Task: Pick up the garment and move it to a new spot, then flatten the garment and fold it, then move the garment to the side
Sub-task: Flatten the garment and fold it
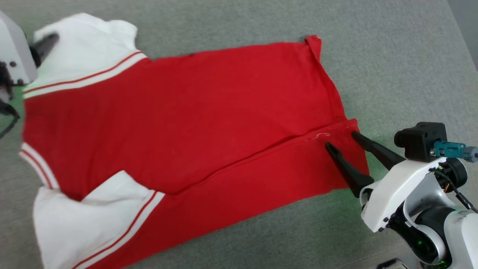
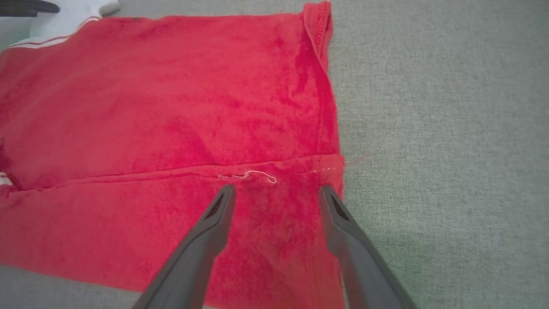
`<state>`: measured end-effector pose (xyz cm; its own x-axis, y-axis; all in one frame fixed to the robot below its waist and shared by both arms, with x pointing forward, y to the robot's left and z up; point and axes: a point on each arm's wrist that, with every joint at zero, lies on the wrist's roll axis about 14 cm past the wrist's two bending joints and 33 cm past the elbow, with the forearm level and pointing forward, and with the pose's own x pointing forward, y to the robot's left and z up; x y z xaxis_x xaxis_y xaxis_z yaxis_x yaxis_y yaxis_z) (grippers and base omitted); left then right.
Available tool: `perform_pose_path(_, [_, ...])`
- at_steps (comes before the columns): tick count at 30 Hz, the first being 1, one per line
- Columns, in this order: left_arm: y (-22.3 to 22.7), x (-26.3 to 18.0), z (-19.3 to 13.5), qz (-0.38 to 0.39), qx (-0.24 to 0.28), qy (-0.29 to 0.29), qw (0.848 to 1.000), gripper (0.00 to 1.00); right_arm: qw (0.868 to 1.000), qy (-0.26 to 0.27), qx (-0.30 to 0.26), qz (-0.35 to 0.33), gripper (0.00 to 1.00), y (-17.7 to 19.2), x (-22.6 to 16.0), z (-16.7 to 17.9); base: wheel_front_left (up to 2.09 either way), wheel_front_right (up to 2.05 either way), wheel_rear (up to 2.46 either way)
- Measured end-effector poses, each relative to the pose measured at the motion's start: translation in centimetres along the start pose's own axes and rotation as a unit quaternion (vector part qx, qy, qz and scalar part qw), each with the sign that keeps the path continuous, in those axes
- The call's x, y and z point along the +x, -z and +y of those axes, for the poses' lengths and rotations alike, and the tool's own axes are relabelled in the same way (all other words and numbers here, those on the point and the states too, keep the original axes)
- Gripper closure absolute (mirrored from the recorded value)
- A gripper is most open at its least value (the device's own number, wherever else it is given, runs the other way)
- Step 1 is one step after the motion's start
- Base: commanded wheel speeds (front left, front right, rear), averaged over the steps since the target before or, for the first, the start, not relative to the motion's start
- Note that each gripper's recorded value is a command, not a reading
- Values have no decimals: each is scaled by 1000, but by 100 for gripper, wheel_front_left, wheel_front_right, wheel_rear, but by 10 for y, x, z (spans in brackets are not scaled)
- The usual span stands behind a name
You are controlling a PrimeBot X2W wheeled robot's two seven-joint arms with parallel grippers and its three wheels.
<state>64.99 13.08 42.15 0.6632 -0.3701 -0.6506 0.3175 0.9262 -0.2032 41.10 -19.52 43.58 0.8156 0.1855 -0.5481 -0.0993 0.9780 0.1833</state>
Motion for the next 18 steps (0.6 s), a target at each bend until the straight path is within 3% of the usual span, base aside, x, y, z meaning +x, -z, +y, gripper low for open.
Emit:
perform_pose_path(4, [18,15,-4,75,-17,15,997,0,1000,9,-3,6,0,3,0,-5,0,0,0])
perform_pose_path(14, [22,21,-13,123,-18,38,992,0,1000,16,0,13,0,8,2,-9,0,0,0])
perform_pose_path(15, [21,22,-13,121,-14,37,992,25,1000,16,0,12,0,8,3,-10,0,0,0])
perform_pose_path(16, [20,22,-13,116,-15,37,992,100,1000,15,-1,11,0,6,4,-9,0,0,0])
perform_pose_path(18, [21,23,-13,117,-17,37,992,100,1000,12,-6,2,0,-1,6,-8,0,0,0])
